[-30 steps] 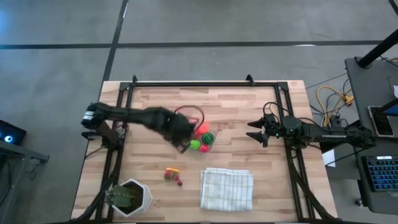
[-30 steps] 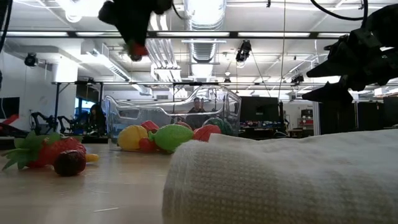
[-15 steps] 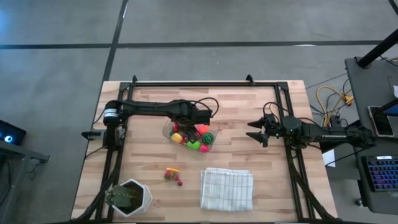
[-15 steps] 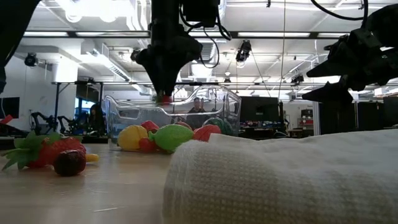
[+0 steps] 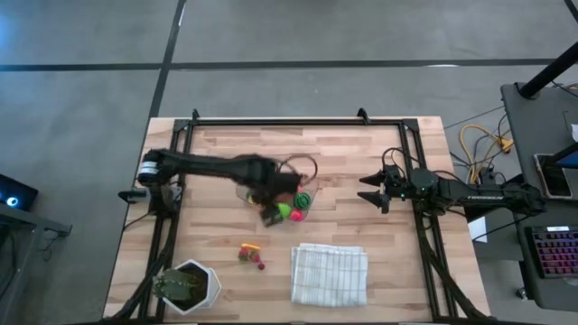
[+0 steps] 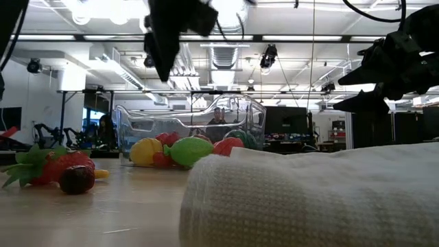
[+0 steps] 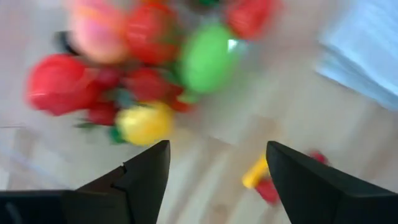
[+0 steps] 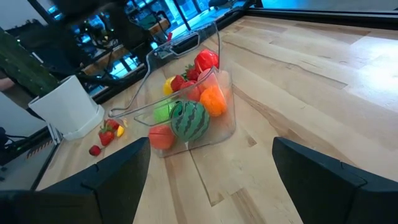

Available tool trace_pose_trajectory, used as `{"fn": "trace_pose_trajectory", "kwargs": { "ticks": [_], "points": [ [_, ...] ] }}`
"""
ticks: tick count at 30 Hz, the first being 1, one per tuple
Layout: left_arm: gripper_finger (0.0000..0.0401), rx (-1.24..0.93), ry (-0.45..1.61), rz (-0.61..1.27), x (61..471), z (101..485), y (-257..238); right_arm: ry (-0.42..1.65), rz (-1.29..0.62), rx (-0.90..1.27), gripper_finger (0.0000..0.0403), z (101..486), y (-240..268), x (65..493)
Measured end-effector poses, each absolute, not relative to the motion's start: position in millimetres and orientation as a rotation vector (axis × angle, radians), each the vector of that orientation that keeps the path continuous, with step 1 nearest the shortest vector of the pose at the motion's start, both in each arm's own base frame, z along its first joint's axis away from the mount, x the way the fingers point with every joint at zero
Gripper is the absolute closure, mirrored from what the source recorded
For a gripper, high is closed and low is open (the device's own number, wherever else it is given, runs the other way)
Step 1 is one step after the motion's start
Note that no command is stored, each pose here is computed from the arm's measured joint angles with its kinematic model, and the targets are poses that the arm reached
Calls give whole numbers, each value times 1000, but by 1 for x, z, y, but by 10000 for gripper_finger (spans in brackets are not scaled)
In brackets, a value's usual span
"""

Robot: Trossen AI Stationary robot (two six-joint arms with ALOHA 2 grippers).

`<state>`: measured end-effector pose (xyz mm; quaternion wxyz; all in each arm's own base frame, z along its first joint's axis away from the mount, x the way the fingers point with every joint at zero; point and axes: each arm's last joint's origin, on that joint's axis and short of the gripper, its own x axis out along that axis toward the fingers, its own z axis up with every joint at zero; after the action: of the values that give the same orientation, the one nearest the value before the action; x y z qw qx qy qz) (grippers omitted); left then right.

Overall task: Pick and placing Produce into tupperware
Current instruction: Put the yellow corn into the transparent bin

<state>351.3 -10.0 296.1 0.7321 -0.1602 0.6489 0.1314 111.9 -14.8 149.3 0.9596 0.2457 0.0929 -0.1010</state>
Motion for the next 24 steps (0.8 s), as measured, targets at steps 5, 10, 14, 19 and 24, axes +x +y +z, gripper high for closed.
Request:
{"fn": "trace_pose_trajectory", "kwargs": {
  "ticks": [5,10,14,19,24],
  "points": [
    [150,-284,1388,78,340,311,-61,189,-205,498,74,149,-15,112],
    [150,-201,1321,-78,339,303,-114,188,-205,498,74,149,-15,112],
    [150,-126,1303,-106,344,275,-144,189,-205,498,74,149,-15,112],
    [150,-102,1349,8,344,247,-154,187,-205,498,74,149,-15,112],
    [154,-119,1394,93,347,229,-151,189,-205,498,74,149,-15,112]
  ]
}}
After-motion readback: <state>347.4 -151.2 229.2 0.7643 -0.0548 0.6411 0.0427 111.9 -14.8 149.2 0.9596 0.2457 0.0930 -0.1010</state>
